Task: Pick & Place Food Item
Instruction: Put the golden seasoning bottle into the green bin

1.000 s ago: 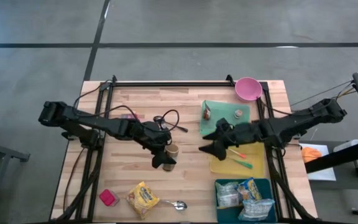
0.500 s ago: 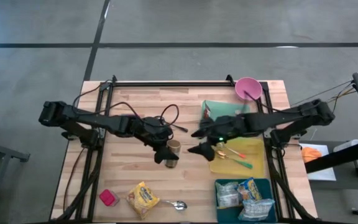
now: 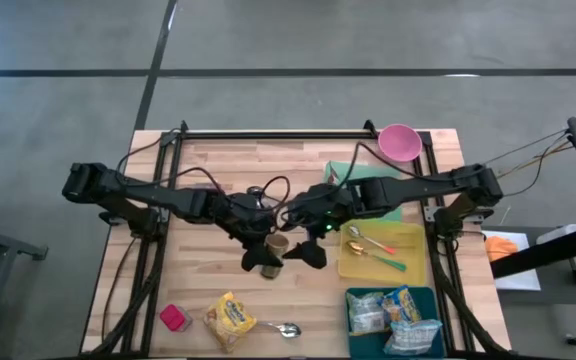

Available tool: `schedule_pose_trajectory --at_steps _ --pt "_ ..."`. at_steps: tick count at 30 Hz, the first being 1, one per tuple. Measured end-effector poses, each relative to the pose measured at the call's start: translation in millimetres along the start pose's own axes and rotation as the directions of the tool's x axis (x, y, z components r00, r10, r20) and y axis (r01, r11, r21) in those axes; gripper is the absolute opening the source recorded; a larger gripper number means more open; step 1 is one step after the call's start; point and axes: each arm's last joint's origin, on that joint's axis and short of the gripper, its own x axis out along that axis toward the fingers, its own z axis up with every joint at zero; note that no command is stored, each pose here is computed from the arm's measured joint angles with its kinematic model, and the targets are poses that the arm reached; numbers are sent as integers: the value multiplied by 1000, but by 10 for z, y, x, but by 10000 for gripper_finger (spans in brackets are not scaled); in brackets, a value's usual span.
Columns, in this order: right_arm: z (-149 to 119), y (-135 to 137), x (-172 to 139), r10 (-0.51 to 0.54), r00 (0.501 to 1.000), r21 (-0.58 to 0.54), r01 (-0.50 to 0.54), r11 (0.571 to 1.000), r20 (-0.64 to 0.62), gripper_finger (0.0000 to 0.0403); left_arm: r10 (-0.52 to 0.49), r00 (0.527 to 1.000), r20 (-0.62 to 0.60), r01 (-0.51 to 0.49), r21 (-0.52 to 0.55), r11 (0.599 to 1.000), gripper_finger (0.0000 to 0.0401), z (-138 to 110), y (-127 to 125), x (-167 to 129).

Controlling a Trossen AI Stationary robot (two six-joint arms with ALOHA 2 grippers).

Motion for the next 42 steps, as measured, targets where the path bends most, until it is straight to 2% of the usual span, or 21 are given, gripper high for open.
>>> schedule_pose_trajectory --at_steps 19,28,33,42 --pt "27 -99 282 70 997 2 -70 998 -22 400 -13 1000 -14 13 49 999 284 -8 -17 3" --pt "52 -163 221 53 998 22 -52 998 -21 400 -1 1000 -14 2 56 998 284 -11 -10 7" --pt "19 -180 122 -34 998 29 36 999 -44 400 -8 1000 -5 8 62 998 284 1 -24 -4" --pt "40 -160 121 -27 999 45 28 999 -16 400 5 1000 0 -5 60 998 284 -1 -17 -4"
